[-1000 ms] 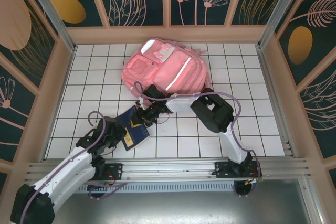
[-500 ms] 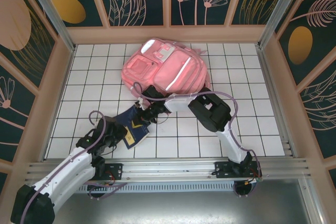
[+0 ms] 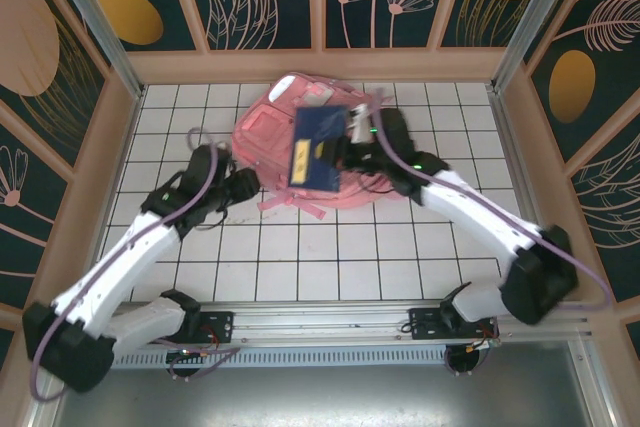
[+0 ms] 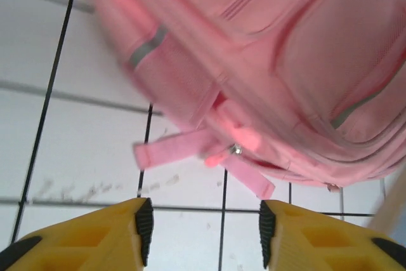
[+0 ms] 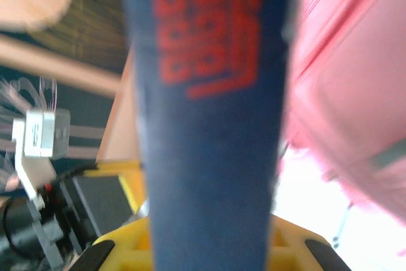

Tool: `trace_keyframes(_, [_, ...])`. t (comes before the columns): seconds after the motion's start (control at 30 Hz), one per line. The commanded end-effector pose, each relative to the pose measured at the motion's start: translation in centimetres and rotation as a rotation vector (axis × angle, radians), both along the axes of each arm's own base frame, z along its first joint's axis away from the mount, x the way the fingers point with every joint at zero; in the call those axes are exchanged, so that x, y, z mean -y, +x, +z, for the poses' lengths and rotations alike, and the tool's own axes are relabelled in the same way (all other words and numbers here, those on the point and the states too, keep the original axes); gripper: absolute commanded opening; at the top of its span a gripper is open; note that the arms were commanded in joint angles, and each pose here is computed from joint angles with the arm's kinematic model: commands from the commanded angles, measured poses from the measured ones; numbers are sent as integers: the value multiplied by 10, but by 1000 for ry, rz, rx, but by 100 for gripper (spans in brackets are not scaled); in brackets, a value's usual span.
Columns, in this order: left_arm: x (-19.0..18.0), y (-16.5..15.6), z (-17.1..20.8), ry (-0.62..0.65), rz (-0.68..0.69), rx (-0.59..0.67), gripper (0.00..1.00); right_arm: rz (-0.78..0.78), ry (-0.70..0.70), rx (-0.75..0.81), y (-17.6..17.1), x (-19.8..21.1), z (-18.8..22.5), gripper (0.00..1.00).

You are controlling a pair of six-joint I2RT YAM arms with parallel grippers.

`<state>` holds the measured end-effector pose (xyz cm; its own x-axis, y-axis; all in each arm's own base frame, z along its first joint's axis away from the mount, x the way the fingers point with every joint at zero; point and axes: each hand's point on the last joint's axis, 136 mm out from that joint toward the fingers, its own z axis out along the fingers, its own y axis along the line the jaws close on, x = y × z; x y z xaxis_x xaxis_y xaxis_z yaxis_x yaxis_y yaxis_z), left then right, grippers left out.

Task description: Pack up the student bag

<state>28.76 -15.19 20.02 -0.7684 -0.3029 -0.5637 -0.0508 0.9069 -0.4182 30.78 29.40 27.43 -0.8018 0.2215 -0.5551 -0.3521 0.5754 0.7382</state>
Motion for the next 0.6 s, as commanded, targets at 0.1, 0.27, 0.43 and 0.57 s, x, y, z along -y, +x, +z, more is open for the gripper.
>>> trace_keyframes(0.1, [81, 59, 31, 318, -201, 110, 63, -594, -206, 94, 29, 175, -3, 0])
trace_keyframes(0.27, [154, 95, 22, 511, -300, 137, 74, -769, -144, 83, 15, 241, -12, 0])
trace_keyframes(0.43, [203, 122, 8, 545, -353, 140, 81, -858, -119, 68, 2, 272, -29, 0])
trace_keyframes(0.57, [211, 141, -9, 619, -336, 130, 89, -864, -86, 85, -4, 274, -33, 0])
